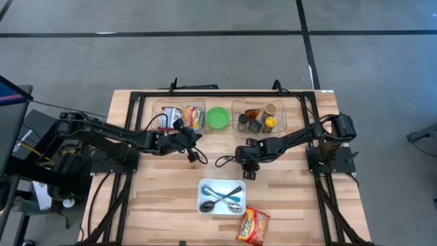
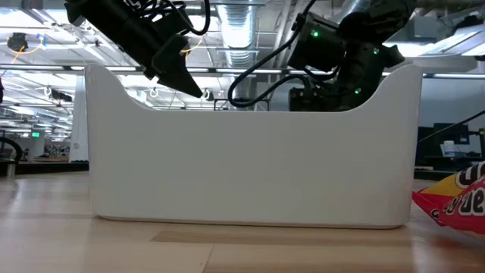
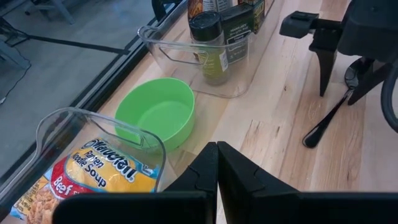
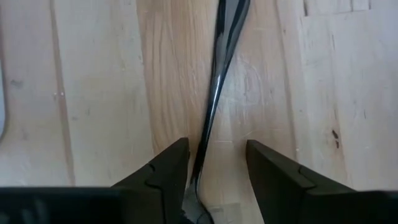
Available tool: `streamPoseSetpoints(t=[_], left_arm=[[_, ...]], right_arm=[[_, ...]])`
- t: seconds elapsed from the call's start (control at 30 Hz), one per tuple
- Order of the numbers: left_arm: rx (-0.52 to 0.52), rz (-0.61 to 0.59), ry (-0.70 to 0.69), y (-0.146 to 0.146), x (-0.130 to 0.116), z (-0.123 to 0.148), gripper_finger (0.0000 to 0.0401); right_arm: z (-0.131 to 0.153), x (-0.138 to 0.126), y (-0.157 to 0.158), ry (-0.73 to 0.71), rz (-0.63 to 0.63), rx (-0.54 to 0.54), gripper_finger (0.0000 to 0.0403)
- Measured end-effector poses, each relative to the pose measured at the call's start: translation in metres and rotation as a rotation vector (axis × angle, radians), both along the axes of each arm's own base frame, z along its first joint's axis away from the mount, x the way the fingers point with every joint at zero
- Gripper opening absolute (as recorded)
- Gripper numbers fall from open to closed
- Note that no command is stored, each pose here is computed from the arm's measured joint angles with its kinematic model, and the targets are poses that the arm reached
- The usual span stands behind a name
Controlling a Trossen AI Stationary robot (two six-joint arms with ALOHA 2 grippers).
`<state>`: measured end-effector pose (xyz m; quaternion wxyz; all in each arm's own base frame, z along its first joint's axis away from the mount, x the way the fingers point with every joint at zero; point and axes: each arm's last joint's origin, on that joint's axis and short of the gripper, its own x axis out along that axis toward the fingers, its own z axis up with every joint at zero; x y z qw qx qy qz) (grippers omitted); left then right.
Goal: Pick & Place Food Item
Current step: Put the black spoon into the white bin
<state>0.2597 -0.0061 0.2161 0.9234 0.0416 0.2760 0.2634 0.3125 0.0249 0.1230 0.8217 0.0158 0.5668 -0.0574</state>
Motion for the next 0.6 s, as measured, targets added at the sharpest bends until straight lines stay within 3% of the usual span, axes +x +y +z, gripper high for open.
streamPoseSetpoints(t=[0.6], left_arm=[[0.000, 0.000, -0.005, 0.0000, 0.0003, 0.0004, 0.0003]], right_arm=[[0.0046, -0.0024, 0.0000, -0.002, 0.005, 0.004, 0.0037]])
